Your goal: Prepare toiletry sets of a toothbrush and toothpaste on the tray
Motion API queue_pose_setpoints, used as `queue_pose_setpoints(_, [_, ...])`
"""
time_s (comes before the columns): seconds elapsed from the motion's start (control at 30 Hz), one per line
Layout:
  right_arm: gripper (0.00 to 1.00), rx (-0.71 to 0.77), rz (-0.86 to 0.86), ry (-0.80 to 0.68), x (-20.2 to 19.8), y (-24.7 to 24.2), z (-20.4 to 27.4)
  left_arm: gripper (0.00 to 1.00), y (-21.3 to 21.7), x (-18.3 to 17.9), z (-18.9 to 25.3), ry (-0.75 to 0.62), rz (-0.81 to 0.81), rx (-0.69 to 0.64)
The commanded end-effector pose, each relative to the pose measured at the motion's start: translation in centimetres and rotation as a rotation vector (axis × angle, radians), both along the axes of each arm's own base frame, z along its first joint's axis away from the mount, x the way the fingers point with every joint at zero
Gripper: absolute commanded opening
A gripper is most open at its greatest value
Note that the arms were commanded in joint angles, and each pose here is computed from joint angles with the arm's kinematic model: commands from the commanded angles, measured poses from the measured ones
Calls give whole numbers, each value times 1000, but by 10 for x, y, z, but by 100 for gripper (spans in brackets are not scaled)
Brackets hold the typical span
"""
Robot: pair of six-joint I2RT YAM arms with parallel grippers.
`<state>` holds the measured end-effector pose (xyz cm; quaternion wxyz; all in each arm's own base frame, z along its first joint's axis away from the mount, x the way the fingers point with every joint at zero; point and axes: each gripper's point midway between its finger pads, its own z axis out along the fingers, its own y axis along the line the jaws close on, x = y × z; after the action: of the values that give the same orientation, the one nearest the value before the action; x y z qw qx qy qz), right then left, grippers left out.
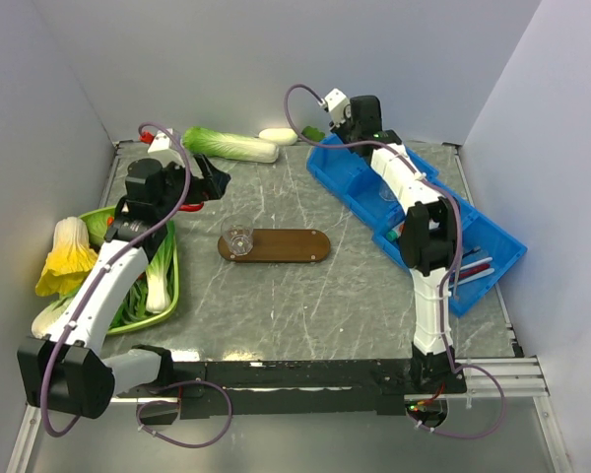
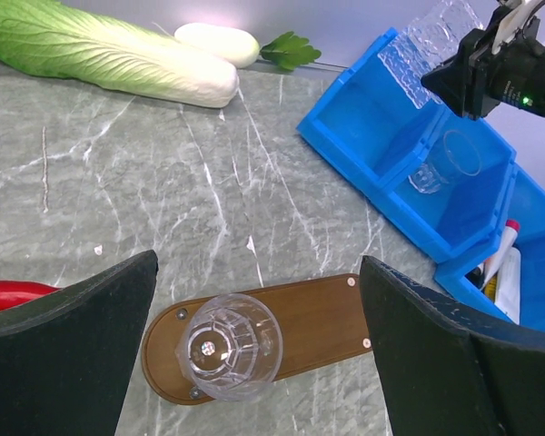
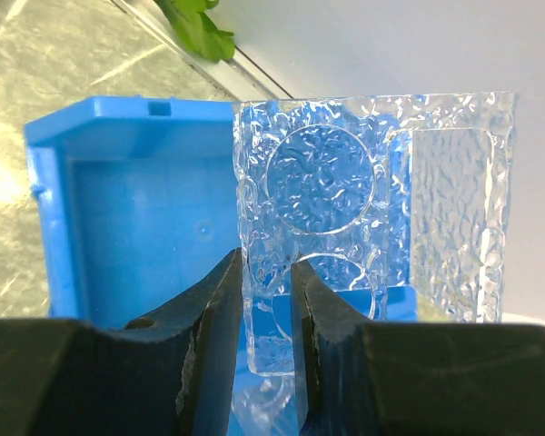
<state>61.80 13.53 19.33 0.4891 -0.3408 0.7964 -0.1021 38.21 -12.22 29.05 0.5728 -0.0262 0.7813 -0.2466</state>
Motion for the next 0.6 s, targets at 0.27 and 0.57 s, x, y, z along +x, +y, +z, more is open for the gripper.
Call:
queue_pose_setpoints(0.27, [0,76,94,-111,-105,54,111,97,-15,-17,49,-130,-104,-64])
queue_pose_setpoints(0.57, [0,246,232,47,-230,109,84,97,-49,-33,52,-113,-296,-160])
